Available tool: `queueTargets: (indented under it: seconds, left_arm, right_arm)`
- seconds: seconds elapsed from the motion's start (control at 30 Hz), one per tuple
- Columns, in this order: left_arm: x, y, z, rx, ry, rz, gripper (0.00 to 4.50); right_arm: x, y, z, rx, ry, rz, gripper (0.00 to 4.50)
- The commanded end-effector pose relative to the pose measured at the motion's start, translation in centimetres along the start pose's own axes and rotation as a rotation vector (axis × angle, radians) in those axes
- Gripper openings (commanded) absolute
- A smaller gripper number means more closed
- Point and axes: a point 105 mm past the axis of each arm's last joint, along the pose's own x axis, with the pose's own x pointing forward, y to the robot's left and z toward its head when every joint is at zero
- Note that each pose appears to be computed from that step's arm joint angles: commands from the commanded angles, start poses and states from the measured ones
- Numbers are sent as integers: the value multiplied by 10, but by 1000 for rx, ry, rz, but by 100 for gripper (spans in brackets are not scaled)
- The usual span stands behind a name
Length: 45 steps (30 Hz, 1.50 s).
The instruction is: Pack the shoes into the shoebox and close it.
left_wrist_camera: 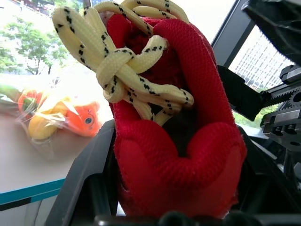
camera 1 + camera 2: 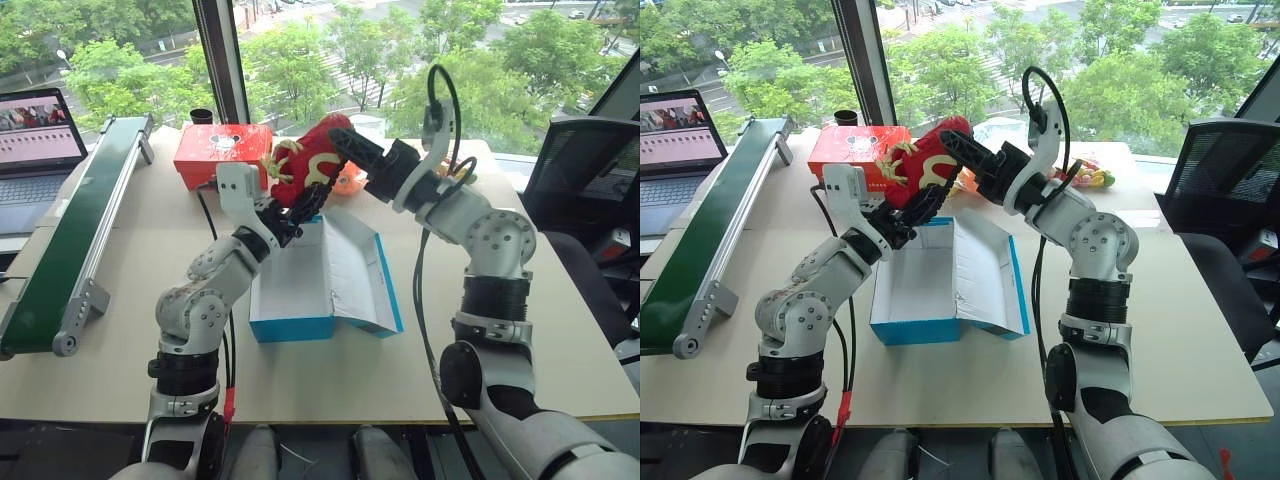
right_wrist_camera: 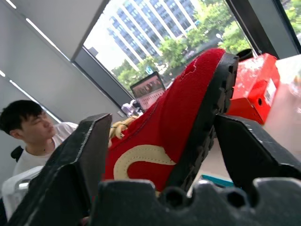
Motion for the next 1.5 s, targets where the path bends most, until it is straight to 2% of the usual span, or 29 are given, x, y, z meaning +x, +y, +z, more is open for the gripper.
queueTargets:
  seconds: [0.03,0.1,0.2,0.27,0.3,0.37,0.4,0.57,0.67,0.77,0.87,0.93,1.0,1.2,1.3,1.5]
  left_arm:
    - [0,-29,24,48,-91,-108,236]
    - [0,-29,23,52,-88,-106,236]
    - [-1,-29,22,54,-85,-105,236]
    - [-3,-26,23,33,-90,-96,323]
    - [-6,-24,24,4,-99,-103,341]
    - [-11,-21,26,-24,-106,-110,424]
    - [-13,-17,25,-9,-93,-92,447]
    - [-36,3,9,62,62,-88,447]
    - [-63,23,5,200,199,-87,447]
    - [-84,55,13,282,266,5,447]
    - [-102,76,24,347,314,59,447]
    - [-110,80,30,359,326,62,447]
    - [-117,79,33,389,342,49,447]
    - [-123,72,28,397,344,38,447]
    - [-123,70,27,393,326,44,447]
    - [-124,67,20,372,317,65,447]
  right_arm:
    - [9,13,-10,-20,48,53,77]
    - [10,13,-11,-19,47,54,26]
    - [11,14,-11,-18,47,57,13]
    - [12,16,-10,-29,47,61,12]
    - [13,18,-7,-47,45,61,12]
    - [14,22,-3,-76,38,64,12]
    - [15,25,1,-85,32,69,12]
    - [19,35,16,-141,14,53,12]
    - [20,40,17,-241,85,1,12]
    - [16,27,10,-387,213,-150,12]
    - [11,25,6,-422,280,-130,12]
    - [10,21,5,-412,296,-135,12]
    - [8,16,-4,-387,381,-143,12]
    - [5,18,-20,-392,499,-128,12]
    - [2,15,-40,-311,568,-123,12]
    - [-5,7,-76,-353,672,-150,12]
